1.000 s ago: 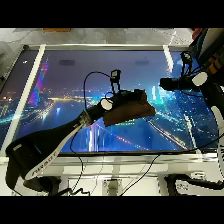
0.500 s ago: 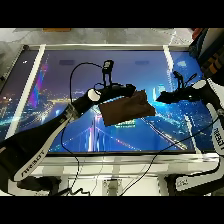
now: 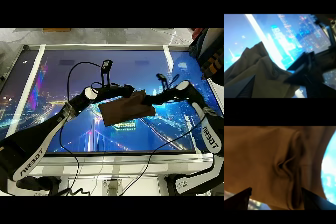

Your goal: Fold the clothes and pants, and hang the long-sleeved shirts on hangers.

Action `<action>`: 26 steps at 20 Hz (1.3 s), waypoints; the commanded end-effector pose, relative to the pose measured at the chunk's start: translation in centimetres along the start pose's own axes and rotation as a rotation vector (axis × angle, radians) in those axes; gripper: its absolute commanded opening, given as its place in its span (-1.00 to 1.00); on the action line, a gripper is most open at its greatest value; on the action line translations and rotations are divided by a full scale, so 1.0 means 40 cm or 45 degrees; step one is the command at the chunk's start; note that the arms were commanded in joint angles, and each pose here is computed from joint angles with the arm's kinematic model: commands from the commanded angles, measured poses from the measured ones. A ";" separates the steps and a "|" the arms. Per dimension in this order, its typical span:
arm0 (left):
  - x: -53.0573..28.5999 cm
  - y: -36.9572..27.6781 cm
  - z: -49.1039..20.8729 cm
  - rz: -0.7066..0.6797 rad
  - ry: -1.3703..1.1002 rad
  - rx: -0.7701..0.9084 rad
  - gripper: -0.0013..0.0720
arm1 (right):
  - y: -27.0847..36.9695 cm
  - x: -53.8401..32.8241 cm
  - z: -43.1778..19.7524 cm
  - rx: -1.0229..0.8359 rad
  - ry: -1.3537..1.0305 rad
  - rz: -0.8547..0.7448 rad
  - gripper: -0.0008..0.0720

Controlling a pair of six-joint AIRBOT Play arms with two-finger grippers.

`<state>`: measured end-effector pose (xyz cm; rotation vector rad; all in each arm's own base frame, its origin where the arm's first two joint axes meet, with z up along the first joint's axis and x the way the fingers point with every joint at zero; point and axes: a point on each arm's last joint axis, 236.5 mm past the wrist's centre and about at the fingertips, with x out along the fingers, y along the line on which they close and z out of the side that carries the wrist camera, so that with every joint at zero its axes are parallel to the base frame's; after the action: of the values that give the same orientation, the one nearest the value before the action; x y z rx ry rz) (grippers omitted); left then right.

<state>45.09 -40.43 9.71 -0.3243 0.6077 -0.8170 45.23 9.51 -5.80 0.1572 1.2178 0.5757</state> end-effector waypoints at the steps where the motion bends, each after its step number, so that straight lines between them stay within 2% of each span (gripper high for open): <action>1: -0.001 -0.006 -0.009 -0.015 0.022 0.000 0.92 | -0.016 0.043 0.002 -0.153 0.051 -0.215 0.91; 5: -0.002 -0.006 -0.011 -0.018 0.028 -0.001 0.92 | -0.121 0.015 0.035 0.042 -0.041 -0.453 0.91; 8: -0.002 -0.006 -0.011 -0.018 0.028 -0.001 0.92 | -0.193 -0.005 -0.001 0.250 -0.025 -0.492 0.90; 9: -0.002 -0.006 -0.011 -0.018 0.028 -0.001 0.92 | -0.211 -0.010 -0.016 0.318 -0.013 -0.478 0.90; 11: -0.002 -0.006 -0.011 -0.018 0.028 -0.001 0.92 | -0.220 -0.015 -0.031 0.435 0.009 -0.392 0.70; 14: -0.002 -0.006 -0.012 -0.018 0.029 -0.001 0.92 | -0.174 -0.028 0.006 0.550 -0.038 -0.085 0.52; 17: -0.002 -0.011 -0.020 -0.031 0.048 0.000 0.92 | -0.136 -0.042 0.025 0.670 -0.049 0.203 0.53; 18: -0.002 -0.012 -0.022 -0.033 0.052 0.000 0.92 | -0.161 -0.035 0.018 0.684 -0.053 0.180 0.58; 19: -0.002 -0.012 -0.022 -0.033 0.052 0.000 0.92 | -0.207 -0.026 0.020 0.672 -0.085 0.090 0.75; 20: -0.002 -0.012 -0.022 -0.033 0.052 0.000 0.92 | -0.246 -0.028 0.035 0.669 -0.138 0.015 0.75; 23: -0.002 -0.010 -0.024 -0.027 0.055 0.014 0.92 | -0.255 -0.023 0.048 0.728 -0.169 0.002 0.74; 26: -0.002 -0.010 -0.024 -0.027 0.056 0.016 0.92 | -0.209 0.017 -0.030 0.762 0.023 0.102 0.74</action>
<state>44.20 -40.69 9.17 -0.3073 0.6422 -0.8496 48.99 1.48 -9.22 0.6622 1.2813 0.2310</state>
